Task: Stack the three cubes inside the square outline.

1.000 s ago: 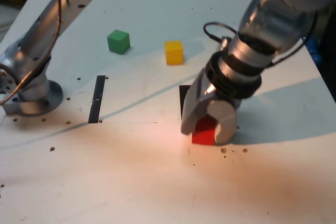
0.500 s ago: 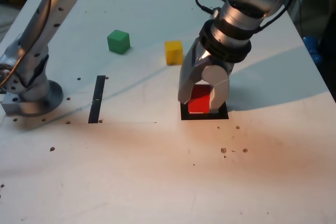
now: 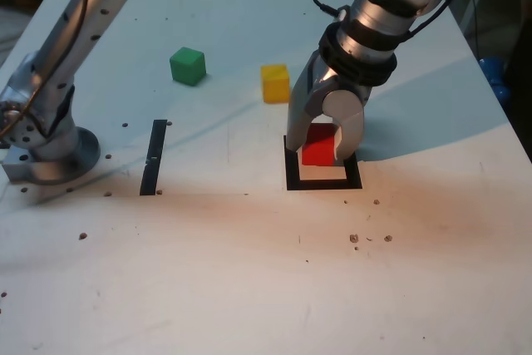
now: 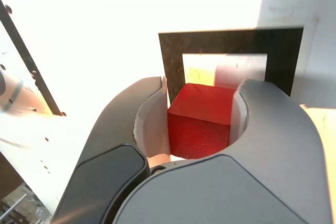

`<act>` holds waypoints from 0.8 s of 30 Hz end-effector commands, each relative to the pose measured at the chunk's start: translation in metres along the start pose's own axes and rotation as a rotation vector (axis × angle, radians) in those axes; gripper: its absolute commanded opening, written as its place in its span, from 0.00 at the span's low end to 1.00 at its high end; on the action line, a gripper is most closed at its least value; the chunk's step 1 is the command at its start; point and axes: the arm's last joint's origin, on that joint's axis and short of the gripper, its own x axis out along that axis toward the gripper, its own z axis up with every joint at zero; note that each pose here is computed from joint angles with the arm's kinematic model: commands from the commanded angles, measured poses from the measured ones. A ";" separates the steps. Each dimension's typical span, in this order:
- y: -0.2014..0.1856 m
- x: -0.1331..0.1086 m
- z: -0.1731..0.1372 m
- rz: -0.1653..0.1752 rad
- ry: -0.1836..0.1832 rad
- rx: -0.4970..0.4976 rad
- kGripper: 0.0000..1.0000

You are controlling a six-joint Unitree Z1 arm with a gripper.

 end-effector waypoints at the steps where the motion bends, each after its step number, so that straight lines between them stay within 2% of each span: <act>1: 0.001 0.003 0.004 0.000 0.001 0.002 0.32; 3: 0.001 0.005 0.005 -0.001 0.002 0.005 0.36; 4: 0.001 0.006 0.006 -0.001 0.000 0.008 0.43; 9: 0.001 0.005 0.008 -0.004 -0.024 0.023 0.86; 10: 0.001 0.004 0.007 -0.003 -0.029 0.025 0.91; 12: 0.001 0.003 0.007 -0.002 -0.032 0.024 0.95; 19: 0.003 0.001 0.003 0.004 -0.028 0.022 0.98; 24: 0.014 -0.010 -0.013 0.027 -0.037 -0.002 0.99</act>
